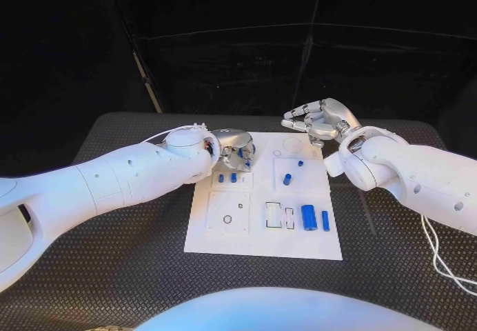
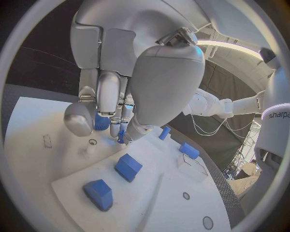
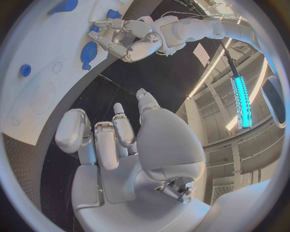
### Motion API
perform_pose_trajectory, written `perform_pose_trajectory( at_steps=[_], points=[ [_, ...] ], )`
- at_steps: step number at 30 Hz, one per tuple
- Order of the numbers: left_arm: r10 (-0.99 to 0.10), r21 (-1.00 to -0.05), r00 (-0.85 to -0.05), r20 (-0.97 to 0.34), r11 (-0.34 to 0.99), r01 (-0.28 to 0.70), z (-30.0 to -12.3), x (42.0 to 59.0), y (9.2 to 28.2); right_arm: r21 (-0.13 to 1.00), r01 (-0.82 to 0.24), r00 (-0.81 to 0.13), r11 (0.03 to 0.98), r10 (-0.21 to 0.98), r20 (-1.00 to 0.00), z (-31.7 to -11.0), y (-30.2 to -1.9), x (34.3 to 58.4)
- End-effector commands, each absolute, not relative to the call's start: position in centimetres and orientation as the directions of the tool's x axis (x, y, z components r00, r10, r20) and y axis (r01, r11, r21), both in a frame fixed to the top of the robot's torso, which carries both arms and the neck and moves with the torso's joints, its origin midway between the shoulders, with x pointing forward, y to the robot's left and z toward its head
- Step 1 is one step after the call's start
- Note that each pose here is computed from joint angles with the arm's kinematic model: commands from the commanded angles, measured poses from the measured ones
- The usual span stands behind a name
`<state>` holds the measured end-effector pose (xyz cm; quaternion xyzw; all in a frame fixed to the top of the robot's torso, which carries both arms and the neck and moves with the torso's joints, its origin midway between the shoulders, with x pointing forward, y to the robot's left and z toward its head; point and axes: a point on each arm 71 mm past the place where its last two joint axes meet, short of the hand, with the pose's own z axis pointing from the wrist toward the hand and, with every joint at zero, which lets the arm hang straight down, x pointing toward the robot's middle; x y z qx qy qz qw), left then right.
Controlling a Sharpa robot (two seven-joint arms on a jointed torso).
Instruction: Assemble the parts on the task board
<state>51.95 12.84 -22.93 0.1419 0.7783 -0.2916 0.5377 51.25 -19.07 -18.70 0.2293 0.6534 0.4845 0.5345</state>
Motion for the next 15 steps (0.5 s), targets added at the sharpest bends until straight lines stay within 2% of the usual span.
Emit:
perform_pose_trajectory(
  at_steps=[1,15],
  points=[
    [-0.132,-0.312,-0.346,-0.929,0.783,0.538,-22.0,51.9,13.0,0.878,-0.231,-0.329,0.42,0.816,-0.476,-18.5,-18.9,51.2],
    [-0.18,-0.343,-0.352,-0.919,0.804,0.485,-21.2,51.4,16.3,0.877,-0.231,-0.326,0.421,0.816,-0.477,-18.6,-19.1,51.3]
  ],
)
